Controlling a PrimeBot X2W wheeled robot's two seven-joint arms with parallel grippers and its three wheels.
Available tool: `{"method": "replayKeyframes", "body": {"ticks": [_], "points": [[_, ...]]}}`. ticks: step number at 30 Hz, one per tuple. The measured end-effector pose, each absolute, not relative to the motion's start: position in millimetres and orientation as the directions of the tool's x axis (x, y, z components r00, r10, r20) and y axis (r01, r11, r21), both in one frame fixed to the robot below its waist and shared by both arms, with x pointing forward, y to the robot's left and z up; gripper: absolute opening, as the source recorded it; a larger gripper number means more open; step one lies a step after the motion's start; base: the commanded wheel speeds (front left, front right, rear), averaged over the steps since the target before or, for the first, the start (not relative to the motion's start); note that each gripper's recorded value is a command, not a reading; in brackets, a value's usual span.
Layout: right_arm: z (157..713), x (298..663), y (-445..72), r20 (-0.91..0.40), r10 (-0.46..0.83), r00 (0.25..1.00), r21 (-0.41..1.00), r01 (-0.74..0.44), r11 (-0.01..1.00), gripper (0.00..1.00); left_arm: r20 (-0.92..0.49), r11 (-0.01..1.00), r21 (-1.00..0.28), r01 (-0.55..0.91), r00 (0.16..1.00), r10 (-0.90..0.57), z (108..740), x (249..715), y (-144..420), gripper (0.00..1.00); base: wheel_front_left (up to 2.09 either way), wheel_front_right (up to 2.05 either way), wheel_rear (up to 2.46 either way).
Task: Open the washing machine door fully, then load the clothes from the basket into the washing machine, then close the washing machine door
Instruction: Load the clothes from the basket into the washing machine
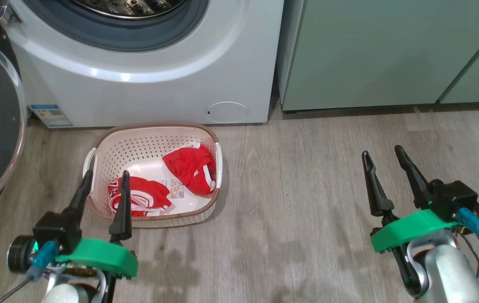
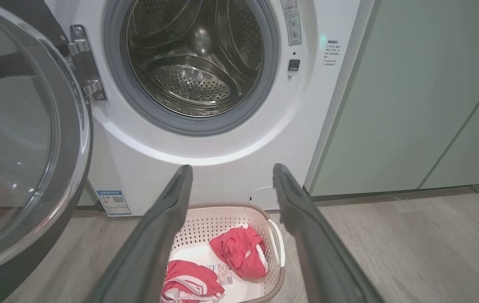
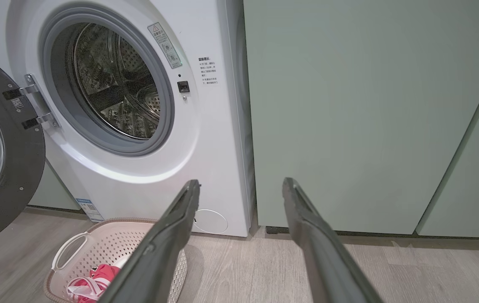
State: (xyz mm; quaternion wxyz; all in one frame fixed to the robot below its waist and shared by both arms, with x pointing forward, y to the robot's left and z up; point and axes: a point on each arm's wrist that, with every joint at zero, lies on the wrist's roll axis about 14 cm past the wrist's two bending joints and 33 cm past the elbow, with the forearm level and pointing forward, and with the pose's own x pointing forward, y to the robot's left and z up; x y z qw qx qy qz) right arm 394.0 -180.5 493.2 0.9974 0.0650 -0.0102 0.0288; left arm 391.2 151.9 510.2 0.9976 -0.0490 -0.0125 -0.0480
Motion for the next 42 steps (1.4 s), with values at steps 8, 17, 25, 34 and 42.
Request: {"method": "replayKeyframes", "body": {"ticks": [8,17,25,34,42], "points": [[489.8,394.4,-181.1,0.014,0.054,0.998,0.130,-0.055,0.990,1.00,0.023,0.990,-0.092,0.108,0.994,-0.106,507.8,392.5,149.7,1.00,1.12,-1.12,0.00],[487.5,395.6,-180.8,0.008,0.055,0.998,0.131,-0.055,0.990,1.00,0.023,0.988,-0.094,0.123,0.992,-0.121,507.6,393.9,145.5,1.00,1.97,-1.97,0.00],[489.4,397.6,-178.6,0.015,0.061,0.998,0.131,-0.062,0.989,1.00,0.034,0.988,-0.096,0.122,0.992,-0.119,511.3,395.0,146.8,1.00,1.18,-1.18,0.00],[492.0,400.0,-176.5,0.022,0.067,0.997,0.131,-0.069,0.989,1.00,0.033,0.989,-0.091,0.114,0.993,-0.111,511.3,393.4,148.6,1.00,0.14,-0.14,0.00],[492.9,400.2,-175.6,0.025,0.070,0.997,0.131,-0.073,0.989,1.00,0.035,0.989,-0.087,0.117,0.993,-0.115,512.1,392.5,148.3,1.00,0.00,0.00,0.00]]}}
